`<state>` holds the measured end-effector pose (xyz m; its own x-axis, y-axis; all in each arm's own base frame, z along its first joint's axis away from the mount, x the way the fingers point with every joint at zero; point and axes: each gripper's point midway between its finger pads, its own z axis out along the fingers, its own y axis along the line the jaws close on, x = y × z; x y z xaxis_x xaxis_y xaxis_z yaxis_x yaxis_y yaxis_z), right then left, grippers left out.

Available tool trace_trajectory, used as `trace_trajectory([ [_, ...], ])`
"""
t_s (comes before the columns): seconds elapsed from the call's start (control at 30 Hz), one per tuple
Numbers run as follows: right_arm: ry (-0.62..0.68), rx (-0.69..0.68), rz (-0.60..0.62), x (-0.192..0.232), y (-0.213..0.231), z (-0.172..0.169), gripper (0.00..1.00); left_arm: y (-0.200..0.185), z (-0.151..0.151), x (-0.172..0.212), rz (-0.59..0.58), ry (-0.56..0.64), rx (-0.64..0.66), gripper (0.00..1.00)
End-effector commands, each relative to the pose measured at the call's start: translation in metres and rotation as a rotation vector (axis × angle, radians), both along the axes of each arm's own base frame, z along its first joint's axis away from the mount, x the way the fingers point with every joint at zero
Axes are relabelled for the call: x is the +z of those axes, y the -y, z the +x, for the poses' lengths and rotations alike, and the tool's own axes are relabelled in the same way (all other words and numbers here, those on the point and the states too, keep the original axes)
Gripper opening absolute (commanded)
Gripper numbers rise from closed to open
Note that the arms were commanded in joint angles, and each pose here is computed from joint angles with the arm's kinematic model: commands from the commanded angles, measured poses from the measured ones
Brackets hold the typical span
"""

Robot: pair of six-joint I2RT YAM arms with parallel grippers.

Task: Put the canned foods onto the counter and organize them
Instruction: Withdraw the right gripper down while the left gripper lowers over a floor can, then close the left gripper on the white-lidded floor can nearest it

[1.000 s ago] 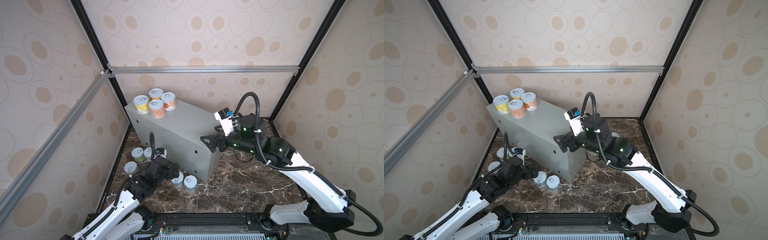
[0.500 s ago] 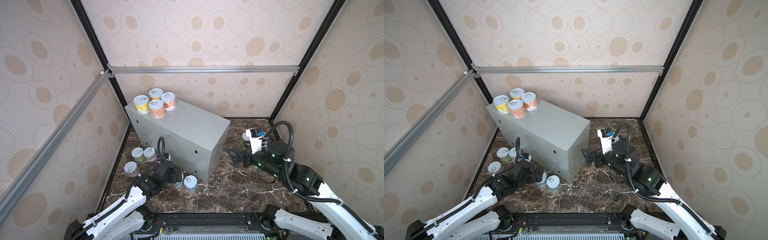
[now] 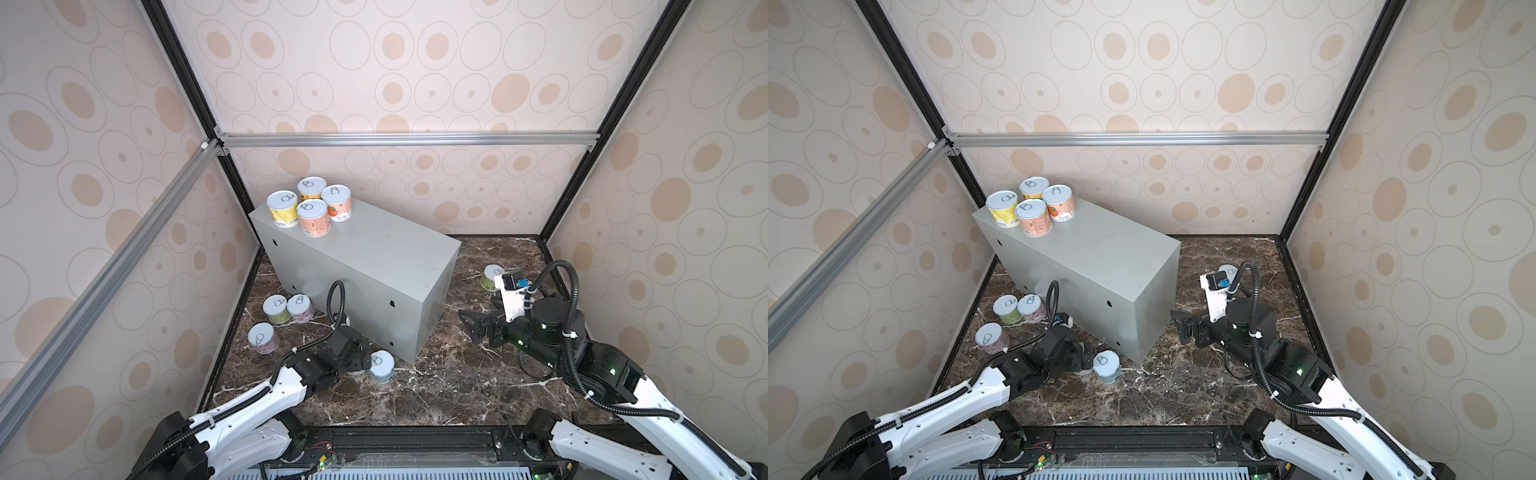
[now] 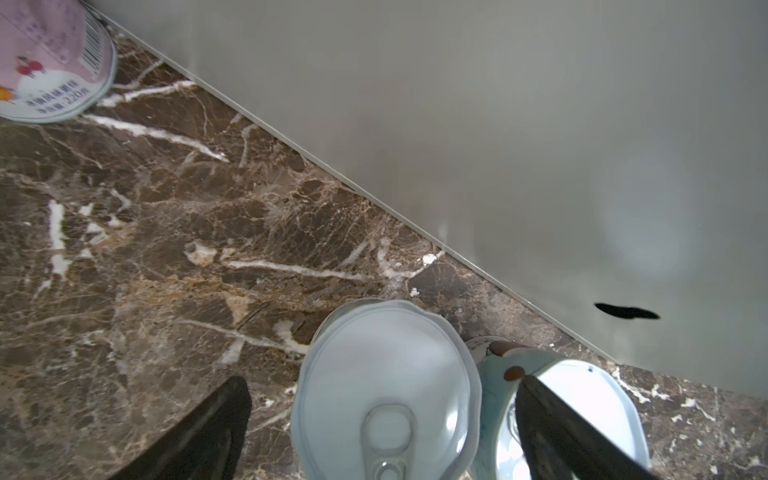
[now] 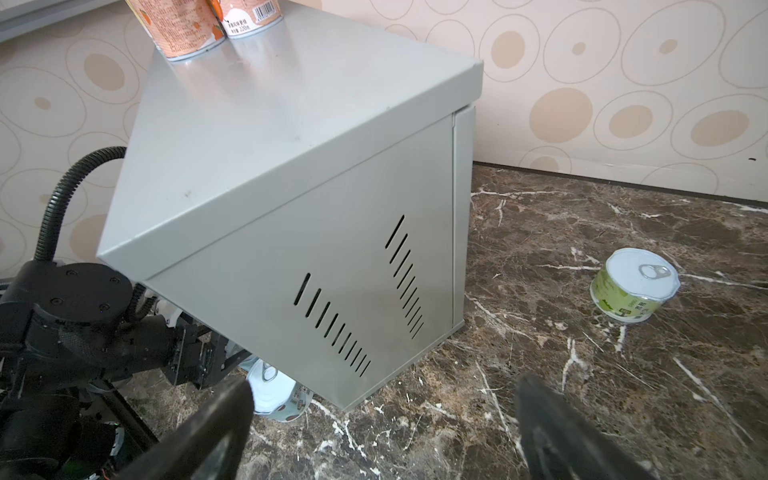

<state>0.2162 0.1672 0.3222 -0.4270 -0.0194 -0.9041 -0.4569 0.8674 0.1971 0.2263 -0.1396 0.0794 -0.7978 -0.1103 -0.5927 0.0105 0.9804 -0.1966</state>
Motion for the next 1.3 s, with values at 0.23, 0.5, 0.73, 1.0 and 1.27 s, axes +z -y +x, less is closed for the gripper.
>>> trace_trajectory([
  [0.23, 0.009, -0.032, -0.036, -0.007, 0.013, -0.002, 1.00, -0.013, 0.000, -0.015, 0.036, -0.004, 0.084, 0.94],
  [0.5, -0.002, -0.034, -0.044, -0.013, 0.014, -0.002, 1.00, -0.032, -0.006, -0.029, 0.093, -0.015, 0.153, 0.87],
  [0.73, -0.004, -0.036, -0.049, -0.014, 0.015, -0.002, 1.00, -0.040, -0.008, -0.032, 0.110, -0.009, 0.183, 0.84],
  [1.0, -0.011, -0.033, -0.054, -0.016, 0.013, -0.001, 1.00, -0.028, -0.006, -0.031, 0.117, -0.019, 0.118, 0.99],
  [1.27, -0.025, -0.028, -0.057, -0.022, 0.011, 0.000, 1.00, -0.036, -0.011, -0.046, 0.100, 0.011, 0.166, 0.99],
])
